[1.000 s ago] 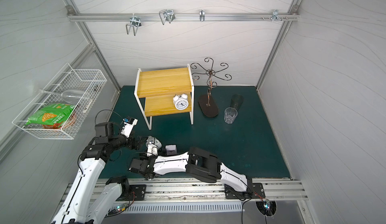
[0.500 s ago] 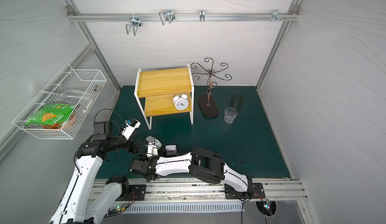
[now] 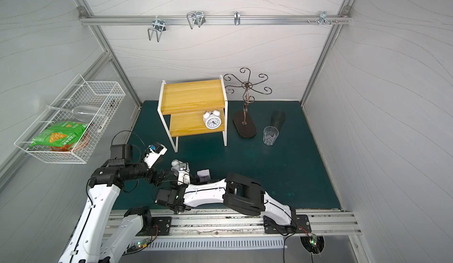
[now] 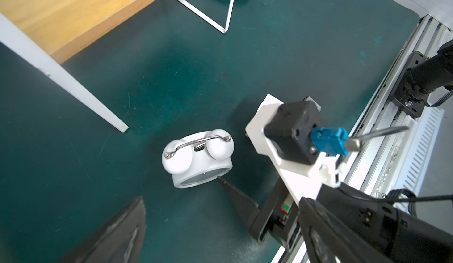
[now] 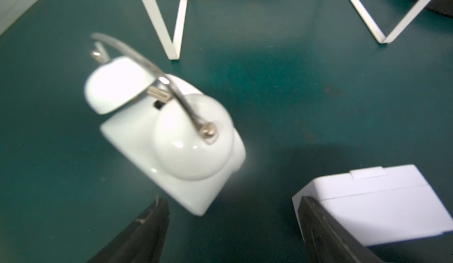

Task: Place the alarm clocks on the shelf by style
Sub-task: Adjust the alarm at the center of the board.

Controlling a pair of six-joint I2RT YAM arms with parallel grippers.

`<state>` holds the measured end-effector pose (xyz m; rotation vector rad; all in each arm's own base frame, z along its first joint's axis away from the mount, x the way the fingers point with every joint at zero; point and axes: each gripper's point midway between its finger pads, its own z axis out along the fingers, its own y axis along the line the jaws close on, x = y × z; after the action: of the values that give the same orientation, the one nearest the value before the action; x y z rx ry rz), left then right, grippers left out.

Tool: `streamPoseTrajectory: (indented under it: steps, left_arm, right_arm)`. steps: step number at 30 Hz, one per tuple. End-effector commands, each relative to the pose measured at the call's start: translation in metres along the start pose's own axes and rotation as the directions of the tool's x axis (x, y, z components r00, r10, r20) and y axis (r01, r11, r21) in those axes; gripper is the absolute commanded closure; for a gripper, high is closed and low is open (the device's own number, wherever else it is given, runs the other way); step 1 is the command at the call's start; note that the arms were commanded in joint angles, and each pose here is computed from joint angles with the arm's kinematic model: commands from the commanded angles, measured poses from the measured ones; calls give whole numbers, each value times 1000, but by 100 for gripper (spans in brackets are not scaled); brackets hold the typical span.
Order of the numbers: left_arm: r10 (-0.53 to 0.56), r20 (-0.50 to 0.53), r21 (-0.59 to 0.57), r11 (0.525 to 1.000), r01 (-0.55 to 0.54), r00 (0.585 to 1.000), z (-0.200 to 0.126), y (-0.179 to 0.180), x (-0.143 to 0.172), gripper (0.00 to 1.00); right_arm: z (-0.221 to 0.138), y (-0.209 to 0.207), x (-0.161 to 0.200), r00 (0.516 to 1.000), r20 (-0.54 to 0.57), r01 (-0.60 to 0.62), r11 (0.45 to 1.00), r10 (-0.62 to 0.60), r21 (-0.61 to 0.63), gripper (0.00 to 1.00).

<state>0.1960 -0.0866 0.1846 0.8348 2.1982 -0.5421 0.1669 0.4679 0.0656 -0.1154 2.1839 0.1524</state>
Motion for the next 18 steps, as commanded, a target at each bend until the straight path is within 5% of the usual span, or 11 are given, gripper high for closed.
streamPoseTrajectory:
  steps: [1, 10, 18]
  left_arm:
    - [33, 33, -2, 999, -33, 999, -8, -4, -10, 1]
    - [29, 35, -11, 1000, -28, 999, -7, -2, -10, 1]
    - [18, 32, -19, 1000, -17, 999, -6, 1, -9, 1]
  right_arm:
    - [-6, -15, -17, 999, 34, -29, 998, 27, 49, 15]
    - [-2, -31, -19, 997, 42, -70, 993, 66, 96, 30]
    - [-15, -9, -19, 998, 58, -21, 999, 22, -30, 20]
